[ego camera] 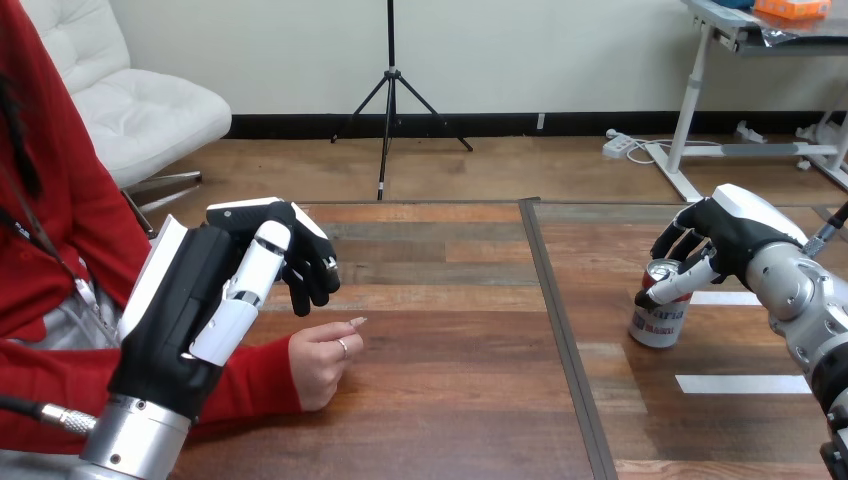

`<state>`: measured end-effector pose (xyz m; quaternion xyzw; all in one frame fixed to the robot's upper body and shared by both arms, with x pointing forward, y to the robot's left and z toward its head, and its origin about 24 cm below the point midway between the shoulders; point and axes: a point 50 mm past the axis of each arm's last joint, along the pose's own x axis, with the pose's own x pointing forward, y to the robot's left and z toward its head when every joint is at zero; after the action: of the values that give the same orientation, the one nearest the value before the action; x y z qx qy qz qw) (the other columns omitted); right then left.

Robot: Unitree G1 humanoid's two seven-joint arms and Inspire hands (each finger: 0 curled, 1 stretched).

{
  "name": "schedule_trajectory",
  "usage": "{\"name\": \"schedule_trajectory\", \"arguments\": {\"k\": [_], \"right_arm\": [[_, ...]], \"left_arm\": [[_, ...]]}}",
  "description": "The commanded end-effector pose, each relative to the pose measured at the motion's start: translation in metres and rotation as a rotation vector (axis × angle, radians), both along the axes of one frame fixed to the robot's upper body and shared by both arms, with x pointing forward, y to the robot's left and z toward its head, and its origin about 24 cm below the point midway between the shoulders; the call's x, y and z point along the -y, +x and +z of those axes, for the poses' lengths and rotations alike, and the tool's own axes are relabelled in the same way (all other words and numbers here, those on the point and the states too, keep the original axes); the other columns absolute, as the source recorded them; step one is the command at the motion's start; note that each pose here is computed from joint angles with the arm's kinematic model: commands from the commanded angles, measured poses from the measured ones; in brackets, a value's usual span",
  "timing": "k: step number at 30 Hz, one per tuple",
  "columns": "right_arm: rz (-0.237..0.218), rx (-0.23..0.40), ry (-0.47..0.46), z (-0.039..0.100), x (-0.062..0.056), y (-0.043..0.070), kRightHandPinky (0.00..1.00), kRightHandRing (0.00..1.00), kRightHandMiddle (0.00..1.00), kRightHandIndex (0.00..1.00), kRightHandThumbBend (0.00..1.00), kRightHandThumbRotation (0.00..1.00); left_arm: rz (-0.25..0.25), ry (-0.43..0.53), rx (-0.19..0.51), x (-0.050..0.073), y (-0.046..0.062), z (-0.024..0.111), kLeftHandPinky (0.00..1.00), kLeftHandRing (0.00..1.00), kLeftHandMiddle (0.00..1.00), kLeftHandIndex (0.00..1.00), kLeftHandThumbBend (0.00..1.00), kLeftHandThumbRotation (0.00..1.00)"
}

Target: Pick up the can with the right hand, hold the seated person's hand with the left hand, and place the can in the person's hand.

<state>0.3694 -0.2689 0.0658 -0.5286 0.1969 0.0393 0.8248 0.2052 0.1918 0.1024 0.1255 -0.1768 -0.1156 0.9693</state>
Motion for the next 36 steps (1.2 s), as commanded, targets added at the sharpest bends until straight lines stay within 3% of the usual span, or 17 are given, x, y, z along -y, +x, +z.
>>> {"name": "schedule_trajectory", "arguments": {"k": [1,25,36], "right_arm": [[0.018,0.087,-0.017,0.0212,-0.0013,0.0093,0.55,0.58,0.60,0.53,0.78,0.00],[0.035,0.089,-0.022,0.0224,-0.0017,0.0096,0.49,0.53,0.55,0.49,0.77,0.00],[0.044,0.091,-0.020,0.0239,-0.0005,0.0095,0.48,0.52,0.54,0.49,0.79,0.00]], "left_arm": [[-0.015,-0.001,0.102,0.0011,0.0052,0.0195,0.22,0.32,0.36,0.33,0.00,0.88],[-0.010,0.003,0.109,-0.0005,0.0044,0.0202,0.22,0.31,0.35,0.33,0.00,0.86],[-0.004,0.009,0.108,-0.0022,0.0045,0.0198,0.20,0.32,0.36,0.34,0.00,0.77]]}}
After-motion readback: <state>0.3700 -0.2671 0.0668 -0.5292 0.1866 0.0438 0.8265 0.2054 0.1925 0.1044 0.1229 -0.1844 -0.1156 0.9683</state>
